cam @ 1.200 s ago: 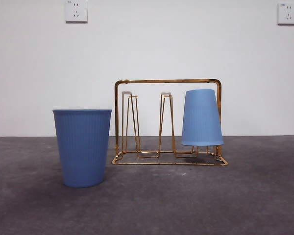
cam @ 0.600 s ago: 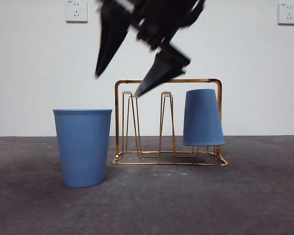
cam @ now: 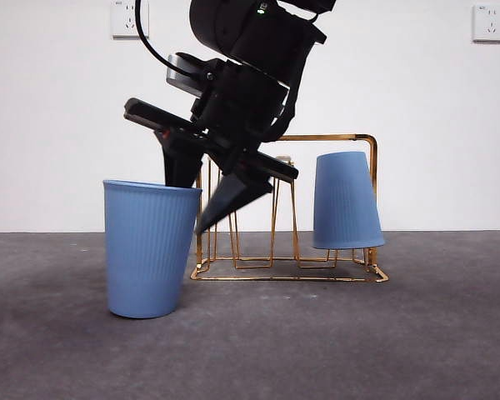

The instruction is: Pick up cup 1,put cup 1 in the cup rack,pick up cup 2,put cup 2 in the cup rack

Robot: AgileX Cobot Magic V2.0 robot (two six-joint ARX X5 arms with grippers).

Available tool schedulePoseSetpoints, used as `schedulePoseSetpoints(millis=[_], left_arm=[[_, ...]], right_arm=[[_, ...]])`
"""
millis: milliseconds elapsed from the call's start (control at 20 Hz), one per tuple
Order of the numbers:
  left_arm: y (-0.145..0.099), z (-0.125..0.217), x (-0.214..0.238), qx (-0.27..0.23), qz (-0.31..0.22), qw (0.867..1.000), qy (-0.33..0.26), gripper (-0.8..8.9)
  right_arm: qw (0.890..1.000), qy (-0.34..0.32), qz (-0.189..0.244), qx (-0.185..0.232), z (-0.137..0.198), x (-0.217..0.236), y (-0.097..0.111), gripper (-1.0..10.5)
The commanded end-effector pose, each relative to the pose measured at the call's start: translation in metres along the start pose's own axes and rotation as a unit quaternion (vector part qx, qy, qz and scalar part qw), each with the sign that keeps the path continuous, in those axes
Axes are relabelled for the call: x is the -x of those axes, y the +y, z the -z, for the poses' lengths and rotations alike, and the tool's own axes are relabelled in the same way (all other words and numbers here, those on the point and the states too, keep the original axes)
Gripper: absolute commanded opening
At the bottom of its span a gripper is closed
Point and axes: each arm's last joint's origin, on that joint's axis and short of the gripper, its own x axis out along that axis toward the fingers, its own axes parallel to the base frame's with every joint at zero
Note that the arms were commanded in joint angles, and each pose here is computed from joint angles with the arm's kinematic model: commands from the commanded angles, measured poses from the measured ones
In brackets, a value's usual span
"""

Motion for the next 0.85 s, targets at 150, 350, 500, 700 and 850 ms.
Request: schedulePoseSetpoints(millis=[150, 350, 500, 700, 850], left_arm=[[-0.001, 0.002, -0.002, 0.0, -0.003, 1.0, 0.001, 4.36], [-0.002, 0.0, -0.002, 0.012, 0.004, 1.0, -0.005, 4.36], [-0.005, -0.001, -0.004, 0.029, 0.009, 0.999, -0.014, 4.36], [-0.023, -0.003, -0.019, 0.065, 0.068, 0.995, -0.04, 4.36], [-0.046, -0.001, -0.041, 0.102, 0.156, 0.98, -0.068, 4.36]], right_arm=[[1.0, 0.012, 0.001, 0.005, 0.003, -0.003, 0.0, -0.1], [0.999, 0.029, 0.005, 0.036, 0.006, 0.029, 0.003, -0.1], [0.997, -0.02, 0.015, 0.067, 0.005, 0.091, 0.011, -0.1], [0.98, -0.18, 0.017, 0.083, 0.017, 0.206, 0.023, -0.1], [0.953, -0.279, 0.05, 0.103, 0.05, 0.285, 0.024, -0.1]])
